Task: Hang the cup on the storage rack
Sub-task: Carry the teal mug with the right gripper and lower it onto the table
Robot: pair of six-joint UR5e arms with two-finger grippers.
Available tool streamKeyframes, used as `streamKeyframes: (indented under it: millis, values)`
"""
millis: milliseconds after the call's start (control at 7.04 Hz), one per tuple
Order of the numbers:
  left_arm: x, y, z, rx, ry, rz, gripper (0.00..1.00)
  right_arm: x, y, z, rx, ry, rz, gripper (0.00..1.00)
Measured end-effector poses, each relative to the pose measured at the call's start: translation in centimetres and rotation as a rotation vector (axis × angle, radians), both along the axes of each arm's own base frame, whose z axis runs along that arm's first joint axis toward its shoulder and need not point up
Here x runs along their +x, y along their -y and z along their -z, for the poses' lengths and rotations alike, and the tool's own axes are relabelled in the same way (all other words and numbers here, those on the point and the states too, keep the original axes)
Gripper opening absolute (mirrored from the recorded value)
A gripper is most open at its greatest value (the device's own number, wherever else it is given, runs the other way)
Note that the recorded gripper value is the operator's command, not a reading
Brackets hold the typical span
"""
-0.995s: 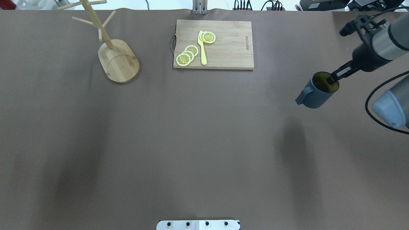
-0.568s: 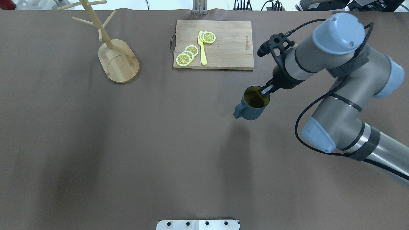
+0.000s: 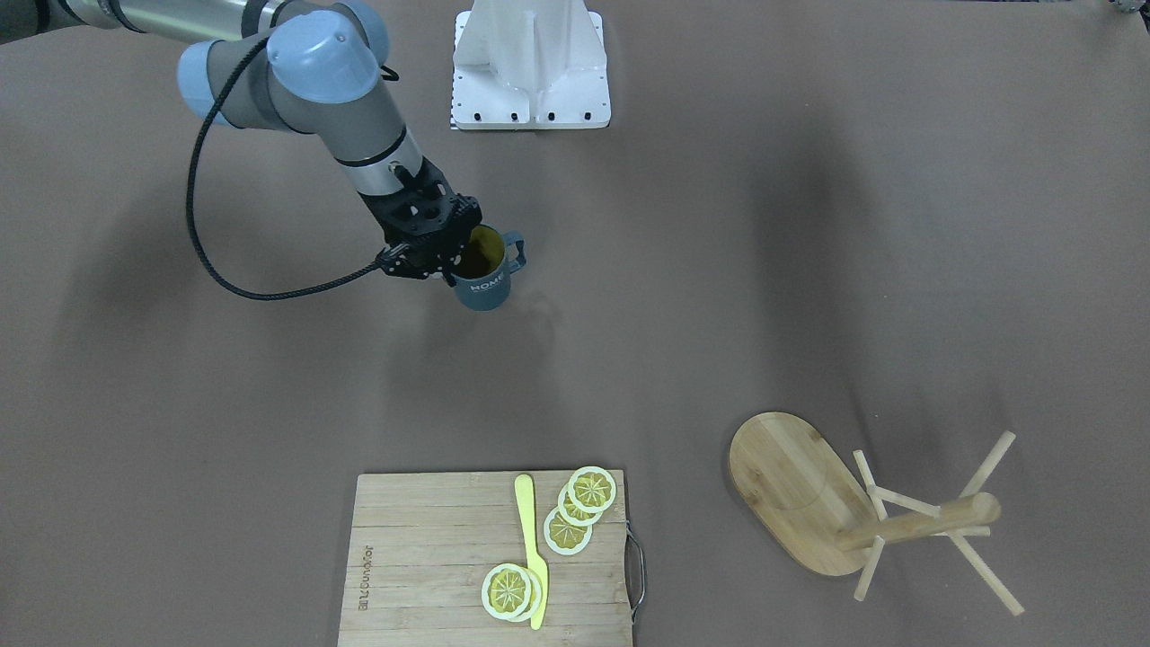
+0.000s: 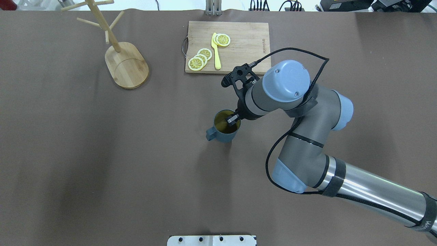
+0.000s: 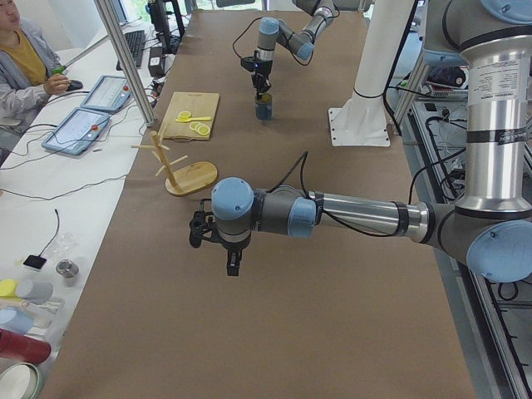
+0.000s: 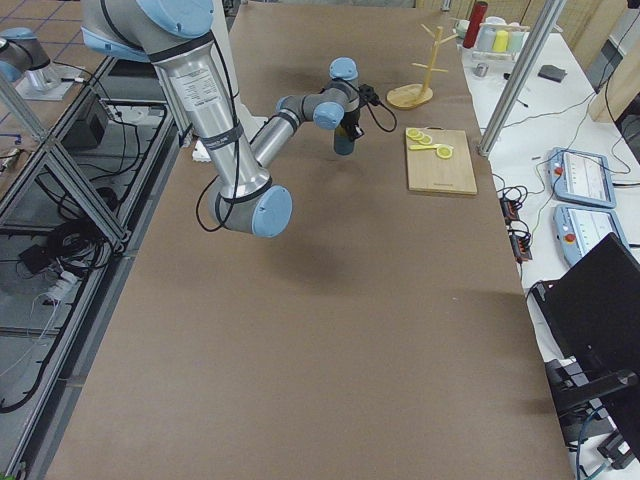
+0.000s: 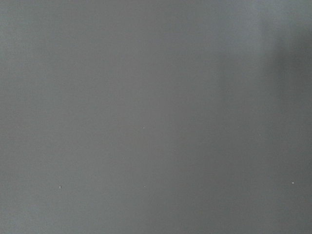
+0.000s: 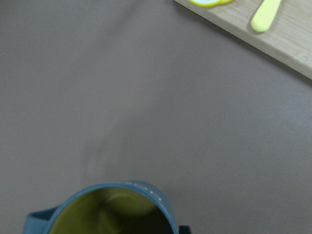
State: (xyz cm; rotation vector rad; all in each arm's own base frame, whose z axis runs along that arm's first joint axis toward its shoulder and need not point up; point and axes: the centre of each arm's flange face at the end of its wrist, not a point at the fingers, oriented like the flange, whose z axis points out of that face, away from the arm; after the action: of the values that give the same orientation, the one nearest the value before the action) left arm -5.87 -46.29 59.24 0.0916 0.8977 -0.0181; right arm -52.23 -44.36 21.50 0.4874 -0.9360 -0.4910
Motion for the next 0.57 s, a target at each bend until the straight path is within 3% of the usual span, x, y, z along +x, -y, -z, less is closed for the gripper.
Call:
streamKeyframes:
  millis: [284,426,568]
  values:
    - [0.0,0.0,0.1,0.001,-0.003,0.0,0.98,-2.7,-0.4,0.4,-0.004,0.023,-0.007,0.0]
    - [0.1,-0.1,0.2,0.003,-0.008,-0.001,0.98,-3.3,-0.5,0.8,-0.002,0.026,-0.006,0.27]
    - [0.1,-0.1,0.3,0.002,-0.016,-0.001,0.98,-3.5,-0.6,1.1,0.001,0.029,-0.005,0.99]
